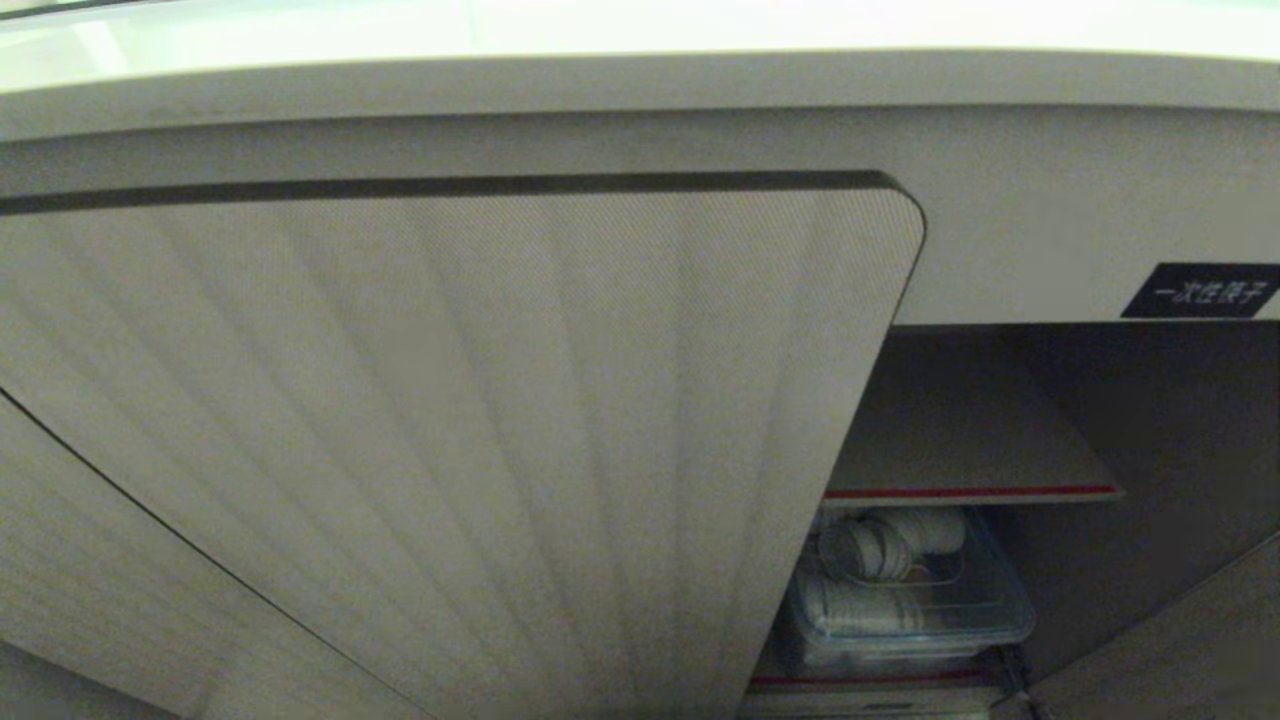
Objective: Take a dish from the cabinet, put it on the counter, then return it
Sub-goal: Put it back into the cabinet
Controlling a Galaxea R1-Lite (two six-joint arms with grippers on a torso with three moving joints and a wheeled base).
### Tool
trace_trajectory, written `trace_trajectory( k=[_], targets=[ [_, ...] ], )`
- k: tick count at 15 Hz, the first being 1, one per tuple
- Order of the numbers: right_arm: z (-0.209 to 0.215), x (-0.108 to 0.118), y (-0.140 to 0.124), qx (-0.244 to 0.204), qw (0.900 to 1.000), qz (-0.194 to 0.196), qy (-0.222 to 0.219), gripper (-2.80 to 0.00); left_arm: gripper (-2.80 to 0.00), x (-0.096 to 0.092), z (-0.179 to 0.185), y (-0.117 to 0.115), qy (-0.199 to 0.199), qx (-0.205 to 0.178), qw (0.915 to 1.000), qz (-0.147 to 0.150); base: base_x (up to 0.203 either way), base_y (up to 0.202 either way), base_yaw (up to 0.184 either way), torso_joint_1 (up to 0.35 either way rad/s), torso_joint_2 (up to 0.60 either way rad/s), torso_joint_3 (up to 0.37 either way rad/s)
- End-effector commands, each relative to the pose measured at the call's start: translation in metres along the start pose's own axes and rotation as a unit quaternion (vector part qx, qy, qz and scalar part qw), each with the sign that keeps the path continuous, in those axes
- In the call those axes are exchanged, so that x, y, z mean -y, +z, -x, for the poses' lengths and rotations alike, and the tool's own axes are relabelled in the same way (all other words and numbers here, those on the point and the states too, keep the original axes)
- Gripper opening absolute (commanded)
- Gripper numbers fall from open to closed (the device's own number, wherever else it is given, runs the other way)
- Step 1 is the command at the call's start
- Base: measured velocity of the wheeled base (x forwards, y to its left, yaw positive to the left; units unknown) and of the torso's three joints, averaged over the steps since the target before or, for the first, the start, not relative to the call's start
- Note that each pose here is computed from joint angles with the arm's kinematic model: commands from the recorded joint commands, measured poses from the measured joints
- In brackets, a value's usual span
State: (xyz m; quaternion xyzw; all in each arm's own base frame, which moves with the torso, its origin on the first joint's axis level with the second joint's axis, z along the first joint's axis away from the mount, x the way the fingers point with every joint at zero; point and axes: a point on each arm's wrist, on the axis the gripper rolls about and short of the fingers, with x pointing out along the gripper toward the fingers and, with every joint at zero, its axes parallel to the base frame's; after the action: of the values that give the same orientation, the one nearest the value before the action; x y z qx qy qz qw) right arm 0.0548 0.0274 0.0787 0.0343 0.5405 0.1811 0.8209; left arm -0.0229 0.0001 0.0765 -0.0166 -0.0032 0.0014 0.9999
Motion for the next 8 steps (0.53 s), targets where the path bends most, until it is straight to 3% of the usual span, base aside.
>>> trace_trajectory(
  k=[1,8],
  targets=[
    [0.0,0.0,0.0,-0.003,1.0,-0.001,0.0,-2.8,-2.8,0.0,0.0,0.0,0.001,0.001,1.0,0.0,0.0,0.0,0.0,0.0,0.0,0.0],
    [-0.004,-0.002,0.013,0.007,1.0,-0.004,-0.001,-2.8,-2.8,0.0,0.0,0.0,0.0,0.0,1.0,0.0,0.0,0.0,0.0,0.0,0.0,0.0]
  ],
)
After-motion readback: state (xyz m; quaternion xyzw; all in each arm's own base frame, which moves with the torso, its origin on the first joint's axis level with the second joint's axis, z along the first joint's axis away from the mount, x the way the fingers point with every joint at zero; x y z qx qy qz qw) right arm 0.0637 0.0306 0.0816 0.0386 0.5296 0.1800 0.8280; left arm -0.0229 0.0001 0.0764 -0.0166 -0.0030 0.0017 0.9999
